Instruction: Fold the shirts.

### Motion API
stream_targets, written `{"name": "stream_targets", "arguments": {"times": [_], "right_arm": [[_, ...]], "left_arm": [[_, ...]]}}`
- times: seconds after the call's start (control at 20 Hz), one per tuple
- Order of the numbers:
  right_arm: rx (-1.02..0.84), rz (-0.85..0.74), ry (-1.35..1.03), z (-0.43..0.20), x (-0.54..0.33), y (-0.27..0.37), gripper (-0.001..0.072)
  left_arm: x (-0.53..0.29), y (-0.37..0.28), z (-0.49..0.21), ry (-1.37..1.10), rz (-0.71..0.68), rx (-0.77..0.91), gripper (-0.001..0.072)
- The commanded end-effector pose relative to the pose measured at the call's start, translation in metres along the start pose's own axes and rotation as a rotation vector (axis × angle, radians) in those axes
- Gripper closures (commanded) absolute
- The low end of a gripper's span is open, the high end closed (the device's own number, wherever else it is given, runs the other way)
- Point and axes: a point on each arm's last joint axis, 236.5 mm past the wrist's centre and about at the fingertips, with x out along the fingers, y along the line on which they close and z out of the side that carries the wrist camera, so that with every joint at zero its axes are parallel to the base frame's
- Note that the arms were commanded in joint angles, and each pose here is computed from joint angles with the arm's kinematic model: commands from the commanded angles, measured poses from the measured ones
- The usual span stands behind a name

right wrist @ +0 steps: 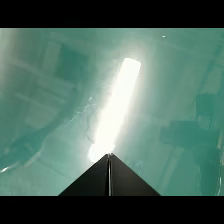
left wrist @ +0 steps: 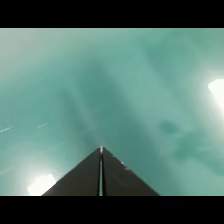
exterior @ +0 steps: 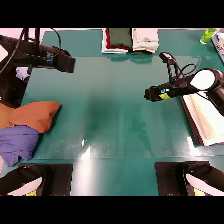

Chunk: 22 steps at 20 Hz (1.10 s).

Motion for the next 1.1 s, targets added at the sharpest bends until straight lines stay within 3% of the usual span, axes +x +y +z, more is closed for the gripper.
{"name": "stream_targets", "arguments": {"times": [0.0, 0.15, 0.2, 0.25, 0.3, 0.5, 0.75, 0.8, 0.85, 0.9, 1.05], "right_arm": [[0.000, 0.000, 0.005, -0.001, 0.000, 0.000, 0.0694], [0.000, 0.000, 0.005, -0.001, 0.000, 0.000, 0.0694], [0.000, 0.000, 0.005, -0.001, 0.000, 0.000, 0.0694], [0.000, 0.001, 0.004, -0.001, 0.000, 0.000, 0.0694], [0.000, 0.000, 0.004, -0.001, 0.000, 0.000, 0.0694], [0.000, 0.001, 0.004, -0.001, 0.000, 0.000, 0.0694], [0.000, 0.001, -0.014, 0.003, 0.000, 0.000, 0.0695], [0.000, 0.001, -0.022, 0.005, 0.000, 0.000, 0.0695], [0.000, 0.001, -0.030, 0.007, 0.000, 0.000, 0.0694], [0.000, 0.001, -0.039, 0.010, 0.000, 0.001, 0.0694], [-0.015, 0.010, -0.088, 0.021, -0.014, 0.007, 0.0695]], "left_arm": [[-0.013, 0.090, -0.056, 0.217, 0.243, -0.061, 0.0682], [-0.019, 0.161, -0.141, 0.445, 0.353, -0.237, 0.0681], [-0.014, 0.174, -0.173, 0.514, 0.364, -0.272, 0.0621], [-0.007, 0.182, -0.204, 0.569, 0.369, -0.304, 0.0314], [0.002, 0.186, -0.229, 0.605, 0.371, -0.330, 0.0138], [0.038, 0.188, -0.297, 0.645, 0.365, -0.349, 0.0158], [0.041, 0.184, -0.310, 0.663, 0.360, -0.357, 0.0162], [0.039, 0.183, -0.311, 0.673, 0.358, -0.361, 0.0280], [0.037, 0.182, -0.312, 0.683, 0.356, -0.363, 0.0548], [0.036, 0.182, -0.311, 0.684, 0.355, -0.362, 0.0679], [0.023, 0.188, -0.277, 0.640, 0.369, -0.359, 0.0683]]}}
